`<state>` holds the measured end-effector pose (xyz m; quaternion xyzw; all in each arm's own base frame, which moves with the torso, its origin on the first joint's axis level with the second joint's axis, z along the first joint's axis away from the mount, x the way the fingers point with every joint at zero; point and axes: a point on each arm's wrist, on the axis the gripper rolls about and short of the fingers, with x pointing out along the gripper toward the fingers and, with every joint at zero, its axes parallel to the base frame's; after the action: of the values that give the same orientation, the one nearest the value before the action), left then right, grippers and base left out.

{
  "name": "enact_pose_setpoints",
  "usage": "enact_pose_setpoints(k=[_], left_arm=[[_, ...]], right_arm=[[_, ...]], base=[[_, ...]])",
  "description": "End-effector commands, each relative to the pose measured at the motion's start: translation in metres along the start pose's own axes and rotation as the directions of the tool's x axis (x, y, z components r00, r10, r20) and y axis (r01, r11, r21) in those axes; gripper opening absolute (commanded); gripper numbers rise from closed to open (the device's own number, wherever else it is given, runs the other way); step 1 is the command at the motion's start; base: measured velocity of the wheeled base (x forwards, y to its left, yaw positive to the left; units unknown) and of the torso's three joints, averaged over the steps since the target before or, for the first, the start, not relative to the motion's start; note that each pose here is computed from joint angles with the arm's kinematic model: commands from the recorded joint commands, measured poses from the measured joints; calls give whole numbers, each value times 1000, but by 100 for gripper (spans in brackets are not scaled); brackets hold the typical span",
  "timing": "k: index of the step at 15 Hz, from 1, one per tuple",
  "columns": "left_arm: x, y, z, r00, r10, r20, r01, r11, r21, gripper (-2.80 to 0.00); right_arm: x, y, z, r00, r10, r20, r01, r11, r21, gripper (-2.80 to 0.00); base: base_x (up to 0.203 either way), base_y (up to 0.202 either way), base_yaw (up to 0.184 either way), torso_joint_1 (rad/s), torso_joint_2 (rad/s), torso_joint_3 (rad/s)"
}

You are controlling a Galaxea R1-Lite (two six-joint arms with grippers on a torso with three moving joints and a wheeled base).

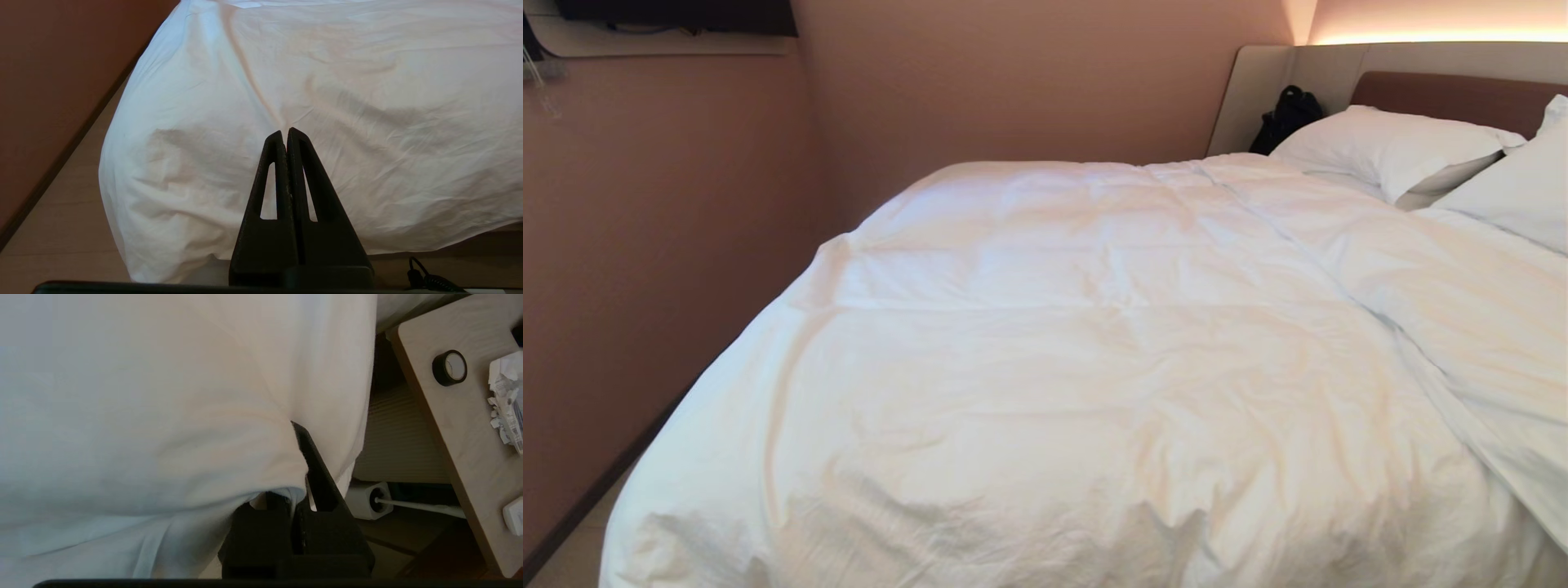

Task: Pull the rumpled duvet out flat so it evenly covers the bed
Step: Flatten the corners of the folded blanket

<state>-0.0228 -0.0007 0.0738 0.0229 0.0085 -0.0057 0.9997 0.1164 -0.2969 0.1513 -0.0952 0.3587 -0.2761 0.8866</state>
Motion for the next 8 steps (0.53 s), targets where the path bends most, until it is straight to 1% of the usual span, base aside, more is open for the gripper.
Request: enact_pose_setpoints(k=[1,8], left_arm=[[0,0,0,1000,0,0,0,1000,0,-280],[0,0,0,1000,0,0,0,1000,0,-280]], right_arm=[[10,-9,-7,1000,-5,-19,6,1000,13,-280],[29,-30,-30,997,-24,-67,27,998,50,-280]], base=[[0,0,0,0,0,0],[0,0,0,0,0,0]])
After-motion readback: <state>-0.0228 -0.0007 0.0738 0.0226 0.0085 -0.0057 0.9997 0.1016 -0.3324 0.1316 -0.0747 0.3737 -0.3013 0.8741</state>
